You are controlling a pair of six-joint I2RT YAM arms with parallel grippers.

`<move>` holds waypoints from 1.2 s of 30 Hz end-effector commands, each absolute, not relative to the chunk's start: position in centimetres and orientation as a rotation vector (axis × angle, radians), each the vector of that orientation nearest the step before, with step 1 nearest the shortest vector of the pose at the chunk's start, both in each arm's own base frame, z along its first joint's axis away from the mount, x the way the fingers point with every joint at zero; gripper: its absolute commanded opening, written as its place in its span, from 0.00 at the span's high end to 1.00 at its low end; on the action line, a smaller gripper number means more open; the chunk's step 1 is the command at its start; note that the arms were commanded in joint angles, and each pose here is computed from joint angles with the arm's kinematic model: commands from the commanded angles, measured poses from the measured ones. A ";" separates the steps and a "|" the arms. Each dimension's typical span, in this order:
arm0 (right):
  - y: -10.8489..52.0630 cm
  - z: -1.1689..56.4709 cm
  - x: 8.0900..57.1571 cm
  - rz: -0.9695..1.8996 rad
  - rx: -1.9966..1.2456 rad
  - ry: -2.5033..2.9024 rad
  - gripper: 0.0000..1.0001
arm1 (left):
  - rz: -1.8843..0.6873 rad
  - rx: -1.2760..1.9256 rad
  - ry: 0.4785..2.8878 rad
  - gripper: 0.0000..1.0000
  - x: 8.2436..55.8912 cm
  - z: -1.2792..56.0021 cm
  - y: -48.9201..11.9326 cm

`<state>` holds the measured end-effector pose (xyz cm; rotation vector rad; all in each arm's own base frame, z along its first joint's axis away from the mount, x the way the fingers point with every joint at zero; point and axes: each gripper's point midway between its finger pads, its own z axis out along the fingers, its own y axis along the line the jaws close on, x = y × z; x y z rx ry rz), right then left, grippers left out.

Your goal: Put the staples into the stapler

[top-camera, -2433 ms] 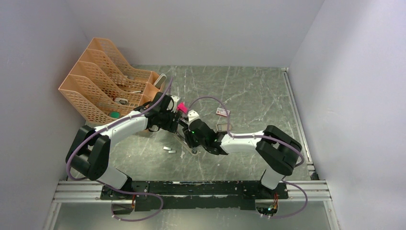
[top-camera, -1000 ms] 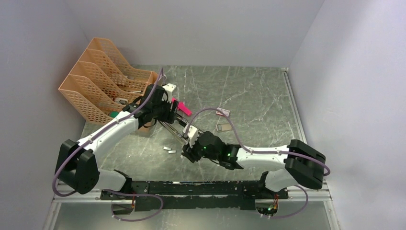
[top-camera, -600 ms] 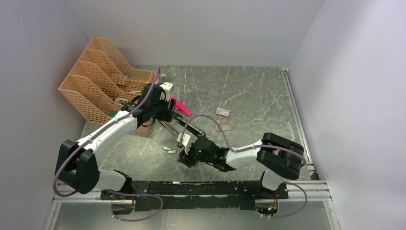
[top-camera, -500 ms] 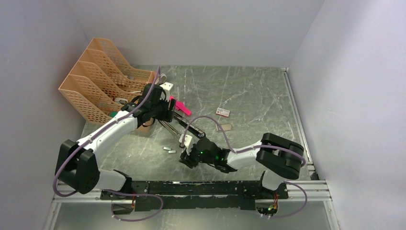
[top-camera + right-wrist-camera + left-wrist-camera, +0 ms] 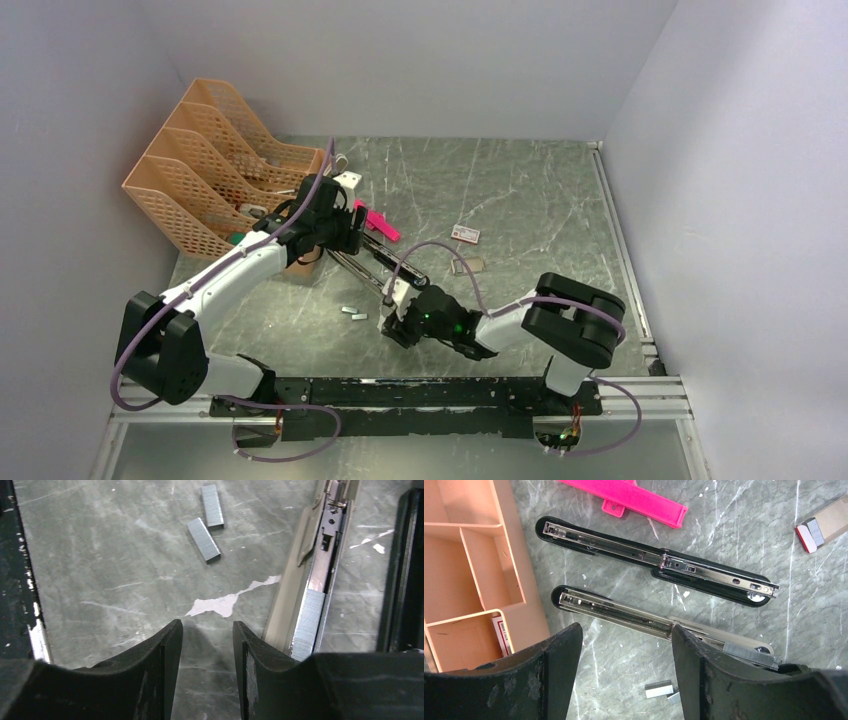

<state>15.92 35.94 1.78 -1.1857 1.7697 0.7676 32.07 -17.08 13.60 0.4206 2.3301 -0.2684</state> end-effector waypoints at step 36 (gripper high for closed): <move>39.6 -0.9 17.9 0.866 -1.430 1.452 0.49 | -0.248 0.401 2.305 0.30 32.5 14.0 -16.6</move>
